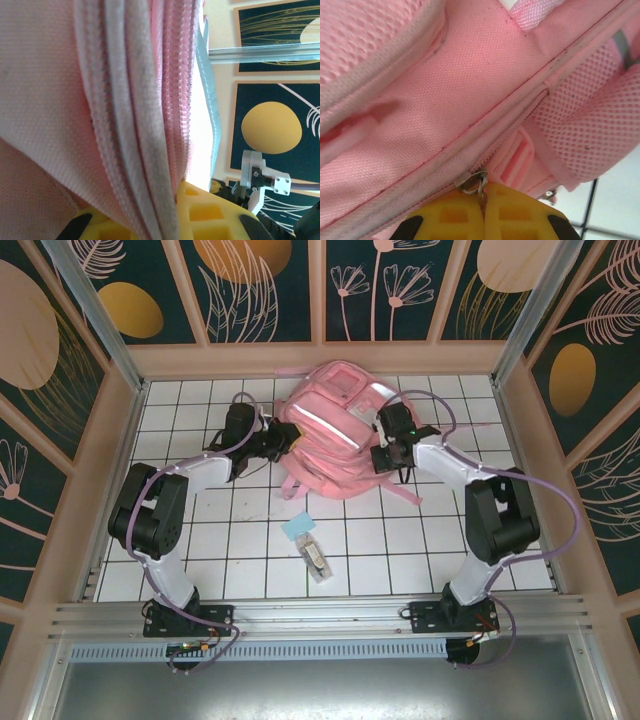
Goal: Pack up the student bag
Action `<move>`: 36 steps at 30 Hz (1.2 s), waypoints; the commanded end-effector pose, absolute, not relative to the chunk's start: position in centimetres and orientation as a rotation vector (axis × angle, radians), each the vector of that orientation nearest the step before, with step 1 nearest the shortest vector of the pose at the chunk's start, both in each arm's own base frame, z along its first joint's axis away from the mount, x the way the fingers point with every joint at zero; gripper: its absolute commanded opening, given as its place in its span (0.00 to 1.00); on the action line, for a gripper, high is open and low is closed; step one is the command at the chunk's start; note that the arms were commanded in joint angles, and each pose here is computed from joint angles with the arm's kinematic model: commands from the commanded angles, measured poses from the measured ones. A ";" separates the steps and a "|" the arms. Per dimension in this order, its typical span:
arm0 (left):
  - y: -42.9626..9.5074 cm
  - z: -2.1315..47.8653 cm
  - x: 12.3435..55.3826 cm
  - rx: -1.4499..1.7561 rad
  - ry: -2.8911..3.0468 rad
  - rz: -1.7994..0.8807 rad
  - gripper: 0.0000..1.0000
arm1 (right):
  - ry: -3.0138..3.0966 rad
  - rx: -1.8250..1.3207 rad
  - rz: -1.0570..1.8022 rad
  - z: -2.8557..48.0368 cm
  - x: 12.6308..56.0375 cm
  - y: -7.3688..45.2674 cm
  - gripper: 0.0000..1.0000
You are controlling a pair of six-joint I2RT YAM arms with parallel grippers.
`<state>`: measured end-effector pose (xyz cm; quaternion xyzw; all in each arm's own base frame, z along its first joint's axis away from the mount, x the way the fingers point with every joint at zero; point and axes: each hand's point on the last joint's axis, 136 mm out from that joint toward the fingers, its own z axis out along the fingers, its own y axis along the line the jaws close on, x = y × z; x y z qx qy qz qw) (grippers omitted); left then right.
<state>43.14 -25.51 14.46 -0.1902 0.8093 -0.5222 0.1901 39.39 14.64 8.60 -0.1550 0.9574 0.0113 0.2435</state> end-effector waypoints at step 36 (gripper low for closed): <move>-23.2 15.9 44.8 -0.220 2.333 -1.337 0.00 | 2.179 -0.444 0.984 14.9 42.7 24.1 0.75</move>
